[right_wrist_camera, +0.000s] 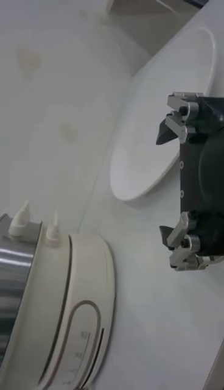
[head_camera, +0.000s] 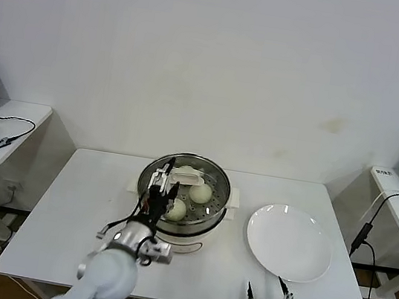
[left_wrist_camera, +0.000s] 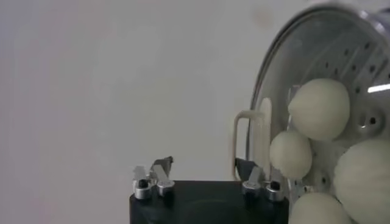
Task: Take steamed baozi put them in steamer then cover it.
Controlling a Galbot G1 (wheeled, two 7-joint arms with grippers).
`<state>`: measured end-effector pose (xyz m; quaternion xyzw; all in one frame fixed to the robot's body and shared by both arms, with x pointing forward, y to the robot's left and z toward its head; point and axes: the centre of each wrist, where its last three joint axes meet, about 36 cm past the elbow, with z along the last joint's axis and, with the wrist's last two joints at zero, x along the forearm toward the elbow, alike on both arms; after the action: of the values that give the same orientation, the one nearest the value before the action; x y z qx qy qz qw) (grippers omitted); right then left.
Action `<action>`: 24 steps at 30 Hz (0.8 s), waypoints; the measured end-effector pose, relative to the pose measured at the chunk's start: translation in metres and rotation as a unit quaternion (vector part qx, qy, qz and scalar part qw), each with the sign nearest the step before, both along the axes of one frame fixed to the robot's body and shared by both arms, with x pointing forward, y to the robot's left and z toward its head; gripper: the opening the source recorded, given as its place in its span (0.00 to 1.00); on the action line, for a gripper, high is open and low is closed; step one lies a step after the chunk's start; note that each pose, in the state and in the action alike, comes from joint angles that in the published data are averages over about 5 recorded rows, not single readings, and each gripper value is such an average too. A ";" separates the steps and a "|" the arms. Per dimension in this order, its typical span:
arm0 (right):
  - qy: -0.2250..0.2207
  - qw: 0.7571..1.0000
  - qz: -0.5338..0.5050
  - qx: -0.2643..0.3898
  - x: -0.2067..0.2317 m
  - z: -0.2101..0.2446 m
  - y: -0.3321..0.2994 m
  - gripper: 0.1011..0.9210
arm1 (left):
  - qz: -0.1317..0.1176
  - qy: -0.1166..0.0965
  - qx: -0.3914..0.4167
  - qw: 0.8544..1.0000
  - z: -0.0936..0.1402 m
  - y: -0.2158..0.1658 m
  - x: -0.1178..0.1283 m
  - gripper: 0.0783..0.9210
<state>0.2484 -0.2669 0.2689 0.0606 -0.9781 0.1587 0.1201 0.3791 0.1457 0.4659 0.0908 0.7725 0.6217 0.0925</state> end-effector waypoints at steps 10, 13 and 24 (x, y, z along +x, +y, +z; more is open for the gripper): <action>-0.001 1.000 0.010 0.001 -0.003 0.002 0.003 0.88 | -0.029 0.045 -0.223 0.973 -0.010 0.042 -0.062 0.88; -0.003 1.000 0.012 0.002 -0.003 0.005 0.002 0.88 | -0.015 0.061 -0.314 0.947 -0.021 0.059 -0.075 0.88; -0.011 0.999 0.032 0.023 -0.008 0.022 0.002 0.88 | 0.078 0.093 -0.532 0.838 -0.063 0.094 -0.123 0.88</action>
<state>0.2407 -0.2645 0.2908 0.0924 -0.9804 0.1402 0.1026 0.2557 0.2398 0.4030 0.0237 0.9938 0.1083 0.0056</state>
